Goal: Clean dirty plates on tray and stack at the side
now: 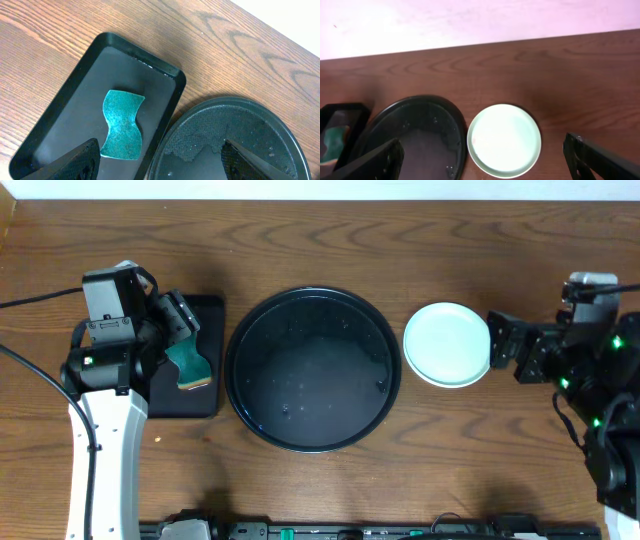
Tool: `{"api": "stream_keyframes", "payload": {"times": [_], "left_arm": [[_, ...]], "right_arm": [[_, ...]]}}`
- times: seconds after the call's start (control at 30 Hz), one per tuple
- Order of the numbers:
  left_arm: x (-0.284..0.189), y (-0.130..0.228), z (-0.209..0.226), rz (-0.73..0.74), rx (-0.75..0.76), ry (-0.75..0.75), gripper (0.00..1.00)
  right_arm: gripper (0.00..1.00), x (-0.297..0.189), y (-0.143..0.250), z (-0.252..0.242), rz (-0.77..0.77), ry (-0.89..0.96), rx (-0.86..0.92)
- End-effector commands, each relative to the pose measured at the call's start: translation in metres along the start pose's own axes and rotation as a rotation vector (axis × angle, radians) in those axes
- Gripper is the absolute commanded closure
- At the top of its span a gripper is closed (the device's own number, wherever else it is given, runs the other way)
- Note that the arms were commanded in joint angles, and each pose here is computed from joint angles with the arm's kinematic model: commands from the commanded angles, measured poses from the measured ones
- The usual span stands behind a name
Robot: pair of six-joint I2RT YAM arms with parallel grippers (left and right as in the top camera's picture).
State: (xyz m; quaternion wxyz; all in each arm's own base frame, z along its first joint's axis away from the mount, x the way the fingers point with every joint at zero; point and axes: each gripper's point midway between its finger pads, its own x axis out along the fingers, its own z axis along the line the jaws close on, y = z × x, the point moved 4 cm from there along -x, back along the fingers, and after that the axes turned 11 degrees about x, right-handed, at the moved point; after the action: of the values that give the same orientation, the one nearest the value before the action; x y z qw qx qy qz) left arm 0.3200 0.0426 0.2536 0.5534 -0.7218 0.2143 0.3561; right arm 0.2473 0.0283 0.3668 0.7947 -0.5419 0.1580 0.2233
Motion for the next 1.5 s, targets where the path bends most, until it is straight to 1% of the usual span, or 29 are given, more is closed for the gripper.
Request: {"api": "stream_keyframes", "payload": {"times": [0.0, 0.2, 0.23, 0.43, 0.6, 0.7, 0.8, 0.97, 1.1, 1.2, 1.33, 1.47], "left_arm": [[0.000, -0.002, -0.002, -0.002, -0.013, 0.010, 0.22], [0.000, -0.002, -0.002, -0.002, -0.013, 0.010, 0.22], [0.000, -0.002, -0.002, -0.002, -0.013, 0.010, 0.22], [0.000, -0.002, -0.002, -0.002, -0.013, 0.010, 0.22], [0.000, -0.002, -0.002, -0.002, -0.012, 0.010, 0.22], [0.000, -0.002, -0.002, -0.002, -0.013, 0.010, 0.22], [0.000, -0.002, -0.002, -0.002, -0.013, 0.010, 0.22], [0.000, -0.002, -0.002, -0.002, -0.013, 0.010, 0.22], [0.000, -0.002, -0.002, -0.002, -0.013, 0.010, 0.21], [0.000, -0.002, -0.002, -0.002, -0.013, 0.010, 0.21], [0.000, -0.002, -0.002, -0.002, -0.013, 0.010, 0.21], [0.000, -0.002, -0.002, -0.002, -0.013, 0.010, 0.21]], "right_arm": [[0.01, -0.011, -0.002, 0.004, -0.021, -0.006, -0.024], [0.01, -0.010, 0.014, -0.002, 0.057, 0.024, -0.015], [0.01, -0.011, 0.017, -0.006, 0.070, 0.053, -0.037], [0.01, -0.013, 0.023, -0.021, 0.094, 0.151, -0.054], [0.01, -0.005, 0.028, -0.026, 0.092, 0.159, -0.070], [0.01, 0.004, 0.037, -0.030, 0.045, 0.143, -0.116], [0.01, 0.008, 0.052, -0.035, -0.021, 0.116, -0.125], [0.01, 0.007, 0.079, -0.043, -0.191, 0.055, -0.140], [0.01, 0.006, 0.093, -0.048, -0.363, 0.004, -0.157], [0.01, 0.009, 0.103, -0.049, -0.449, -0.043, -0.169], [0.01, 0.017, 0.120, -0.052, -0.530, -0.101, -0.183], [0.01, 0.026, 0.137, -0.059, -0.563, -0.118, -0.172]]}}
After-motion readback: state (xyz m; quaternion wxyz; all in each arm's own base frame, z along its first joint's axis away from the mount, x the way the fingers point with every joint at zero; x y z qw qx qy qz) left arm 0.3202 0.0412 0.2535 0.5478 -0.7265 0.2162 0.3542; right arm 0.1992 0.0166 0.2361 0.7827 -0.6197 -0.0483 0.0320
